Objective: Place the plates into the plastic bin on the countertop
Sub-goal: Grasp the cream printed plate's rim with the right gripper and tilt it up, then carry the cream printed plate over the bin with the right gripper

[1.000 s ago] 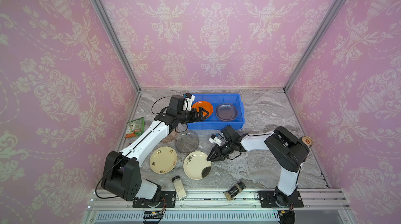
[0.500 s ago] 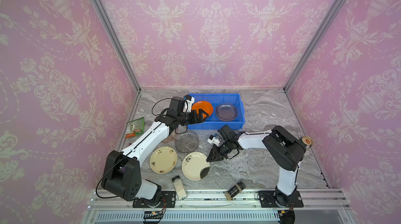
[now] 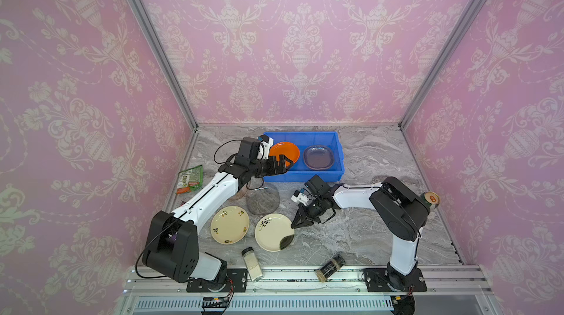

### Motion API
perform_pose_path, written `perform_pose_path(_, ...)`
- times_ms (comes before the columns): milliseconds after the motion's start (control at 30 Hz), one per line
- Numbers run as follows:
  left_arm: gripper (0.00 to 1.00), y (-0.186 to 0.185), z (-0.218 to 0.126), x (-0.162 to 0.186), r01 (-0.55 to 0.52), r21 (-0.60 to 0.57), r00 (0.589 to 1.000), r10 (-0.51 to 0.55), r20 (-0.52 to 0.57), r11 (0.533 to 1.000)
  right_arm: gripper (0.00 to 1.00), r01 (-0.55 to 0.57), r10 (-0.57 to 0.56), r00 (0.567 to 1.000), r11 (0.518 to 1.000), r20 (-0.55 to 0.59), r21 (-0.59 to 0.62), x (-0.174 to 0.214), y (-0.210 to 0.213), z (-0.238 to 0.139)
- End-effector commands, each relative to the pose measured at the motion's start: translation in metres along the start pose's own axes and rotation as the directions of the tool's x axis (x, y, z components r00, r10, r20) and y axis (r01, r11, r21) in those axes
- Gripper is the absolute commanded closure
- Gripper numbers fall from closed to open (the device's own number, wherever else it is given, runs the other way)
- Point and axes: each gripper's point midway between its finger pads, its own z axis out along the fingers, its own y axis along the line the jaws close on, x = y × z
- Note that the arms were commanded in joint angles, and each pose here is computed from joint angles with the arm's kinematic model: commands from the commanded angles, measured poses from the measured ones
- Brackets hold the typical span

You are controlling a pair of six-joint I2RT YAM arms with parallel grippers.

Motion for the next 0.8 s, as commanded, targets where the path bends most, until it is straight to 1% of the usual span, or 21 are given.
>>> perform_pose_path(0,0.02,-0.001,-0.005,-0.003,-0.035,-0.009,0.999,0.035,0.032,0.999,1.0,0.029,-0.029,1.0,1.0,-0.01,0.01,0.002,0.004,-0.001)
perform_pose_path(100,0.02,-0.001,-0.005,-0.004,-0.034,-0.007,0.999,0.034,0.036,0.999,1.0,0.031,-0.031,0.999,0.999,-0.007,0.027,0.004,0.006,-0.006)
perform_pose_path(133,0.02,-0.001,-0.005,-0.004,-0.033,-0.006,0.999,0.033,0.037,0.999,1.0,0.058,-0.057,0.998,0.997,-0.011,0.042,0.007,0.006,-0.009)
perform_pose_path(267,0.02,-0.002,-0.004,-0.008,-0.041,-0.005,0.998,0.041,0.044,0.999,1.0,0.116,-0.113,0.993,0.983,-0.03,0.141,0.019,0.006,-0.031)
perform_pose_path(500,0.02,-0.005,0.007,-0.02,-0.033,0.019,0.997,0.032,0.066,0.999,1.0,0.107,-0.11,0.994,0.984,0.015,0.144,0.029,0.018,-0.06)
perform_pose_path(633,0.02,-0.006,0.002,-0.036,-0.051,0.002,0.992,0.051,0.117,0.999,1.0,0.106,-0.12,0.988,0.986,0.1,0.131,0.021,0.034,-0.093)
perform_pose_path(767,0.02,-0.006,-0.013,-0.063,-0.066,-0.008,0.977,0.066,0.204,0.998,1.0,0.102,-0.135,0.965,0.983,0.223,0.155,-0.003,0.053,-0.146)
